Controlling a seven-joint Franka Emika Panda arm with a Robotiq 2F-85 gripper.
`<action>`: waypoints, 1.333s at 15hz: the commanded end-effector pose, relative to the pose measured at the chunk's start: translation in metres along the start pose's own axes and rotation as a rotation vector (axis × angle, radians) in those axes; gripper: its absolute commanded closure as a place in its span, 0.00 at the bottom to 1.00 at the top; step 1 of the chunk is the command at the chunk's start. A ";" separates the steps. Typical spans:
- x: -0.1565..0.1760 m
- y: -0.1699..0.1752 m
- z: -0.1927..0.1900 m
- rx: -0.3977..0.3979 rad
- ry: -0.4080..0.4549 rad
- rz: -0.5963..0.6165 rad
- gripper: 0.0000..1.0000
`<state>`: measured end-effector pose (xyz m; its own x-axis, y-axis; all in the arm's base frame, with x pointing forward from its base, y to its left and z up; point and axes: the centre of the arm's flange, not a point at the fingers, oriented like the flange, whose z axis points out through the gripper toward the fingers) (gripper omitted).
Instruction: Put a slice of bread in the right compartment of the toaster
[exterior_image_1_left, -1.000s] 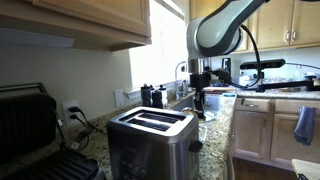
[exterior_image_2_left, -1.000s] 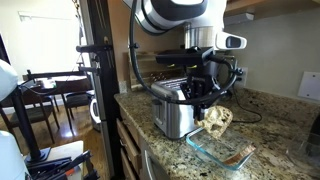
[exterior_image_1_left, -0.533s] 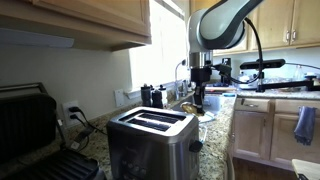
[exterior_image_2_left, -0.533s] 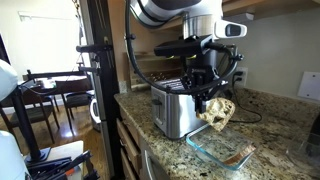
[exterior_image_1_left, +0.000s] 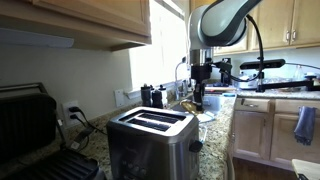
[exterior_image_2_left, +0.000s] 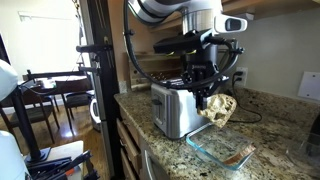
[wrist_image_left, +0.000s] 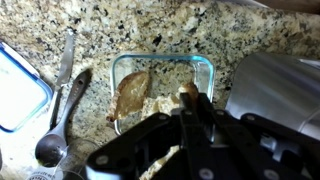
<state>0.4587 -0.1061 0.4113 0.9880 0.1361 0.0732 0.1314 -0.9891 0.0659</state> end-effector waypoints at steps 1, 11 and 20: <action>-0.015 -0.011 -0.013 -0.033 0.018 0.006 0.95; -0.026 -0.043 -0.039 -0.083 0.042 -0.020 0.95; -0.030 -0.050 -0.054 -0.091 0.062 -0.031 0.95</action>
<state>0.4361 -0.0653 0.4518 0.9750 0.1783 0.1324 0.1595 -0.9771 0.1409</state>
